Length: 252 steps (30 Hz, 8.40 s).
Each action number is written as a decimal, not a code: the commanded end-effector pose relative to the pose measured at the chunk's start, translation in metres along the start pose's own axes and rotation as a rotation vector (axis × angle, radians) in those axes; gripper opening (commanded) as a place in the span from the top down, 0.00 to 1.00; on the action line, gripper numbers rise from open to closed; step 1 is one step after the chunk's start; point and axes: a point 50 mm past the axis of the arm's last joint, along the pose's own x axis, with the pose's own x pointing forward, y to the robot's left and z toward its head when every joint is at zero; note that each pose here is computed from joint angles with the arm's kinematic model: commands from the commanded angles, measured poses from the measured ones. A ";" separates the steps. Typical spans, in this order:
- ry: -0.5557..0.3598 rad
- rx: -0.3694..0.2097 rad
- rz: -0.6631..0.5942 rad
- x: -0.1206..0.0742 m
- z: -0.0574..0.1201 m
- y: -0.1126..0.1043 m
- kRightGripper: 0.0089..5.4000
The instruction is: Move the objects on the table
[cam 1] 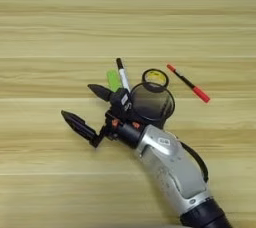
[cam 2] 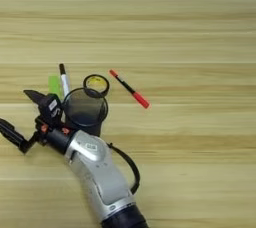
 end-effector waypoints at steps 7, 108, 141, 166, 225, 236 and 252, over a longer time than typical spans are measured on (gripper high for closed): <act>-0.111 -0.125 -0.125 0.012 0.021 -0.012 0.01; -0.281 -0.451 -0.628 -0.045 0.070 -0.095 0.01; -0.251 -0.517 -0.680 -0.159 0.097 -0.080 0.01; -0.183 -0.494 -0.791 -0.179 0.078 -0.087 0.01; -0.173 -0.584 -0.898 -0.168 0.066 -0.117 0.01; -0.276 -0.667 -0.820 -0.162 0.095 -0.104 0.01; -0.300 -0.655 -0.744 -0.160 0.101 -0.095 0.01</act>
